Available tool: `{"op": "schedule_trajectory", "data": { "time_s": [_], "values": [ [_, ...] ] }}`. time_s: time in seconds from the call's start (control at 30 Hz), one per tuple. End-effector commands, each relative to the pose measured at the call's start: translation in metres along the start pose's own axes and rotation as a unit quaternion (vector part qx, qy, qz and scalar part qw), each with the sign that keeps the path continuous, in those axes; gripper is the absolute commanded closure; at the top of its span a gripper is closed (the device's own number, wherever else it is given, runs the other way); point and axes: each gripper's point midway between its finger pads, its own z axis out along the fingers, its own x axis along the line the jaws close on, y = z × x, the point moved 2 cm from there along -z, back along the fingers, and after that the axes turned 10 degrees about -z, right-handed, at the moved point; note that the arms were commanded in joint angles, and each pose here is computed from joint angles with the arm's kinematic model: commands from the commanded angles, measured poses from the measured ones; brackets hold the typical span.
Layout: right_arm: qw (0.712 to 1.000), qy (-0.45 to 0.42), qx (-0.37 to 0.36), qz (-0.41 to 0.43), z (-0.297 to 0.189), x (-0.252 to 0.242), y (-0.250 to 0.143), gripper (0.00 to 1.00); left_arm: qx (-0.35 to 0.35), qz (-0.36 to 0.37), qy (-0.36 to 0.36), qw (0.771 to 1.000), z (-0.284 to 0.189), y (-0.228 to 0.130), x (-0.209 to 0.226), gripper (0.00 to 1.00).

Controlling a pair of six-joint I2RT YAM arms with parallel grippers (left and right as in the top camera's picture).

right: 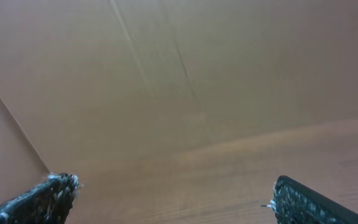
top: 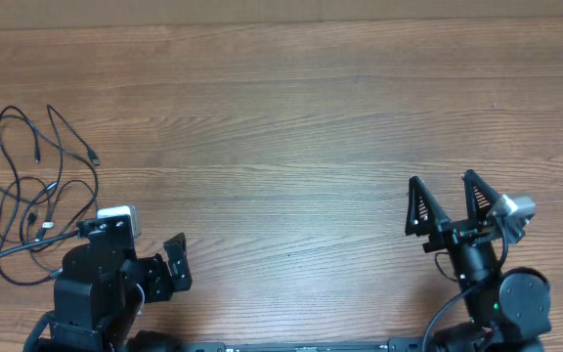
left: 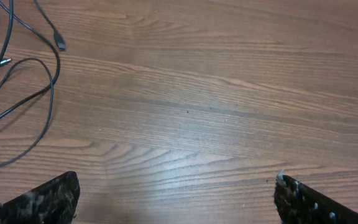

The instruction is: Untangle cables

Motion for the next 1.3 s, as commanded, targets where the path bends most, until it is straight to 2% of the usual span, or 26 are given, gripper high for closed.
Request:
{"op": "schedule_trajectory", "data": {
  "time_s": [0.0, 0.3, 0.73, 0.9, 1.1, 1.27],
  "values": [
    [1.0, -0.003, -0.031, 0.0, -0.003, -0.006, -0.011, 0.0, -0.003, -0.005, 0.002, 1.0, 0.0, 0.0, 0.0, 0.01],
    [0.996, -0.009, -0.088, -0.001, -0.011, -0.017, -0.023, 0.0, -0.003, -0.005, 0.002, 1.0, 0.0, 0.0, 0.0, 0.0],
    [0.988, -0.037, -0.151, -0.007, -0.018, -0.032, -0.014, 0.0, -0.003, -0.005, 0.002, 1.0, 0.0, 0.0, 0.001, 0.01],
    [0.993, -0.062, -0.098, -0.009, -0.013, -0.043, -0.037, 0.0, -0.003, -0.005, 0.002, 1.0, 0.0, 0.0, 0.001, 0.0],
    [0.995, -0.088, 0.043, -0.006, -0.011, -0.057, -0.101, 0.0, -0.003, -0.005, 0.002, 1.0, 0.0, 0.0, 0.001, 0.01],
    [0.996, -0.085, 0.04, -0.006, -0.011, -0.056, -0.099, 0.0, -0.003, -0.005, 0.002, 1.0, 0.0, 0.0, 0.001, 0.0]
  ]
}}
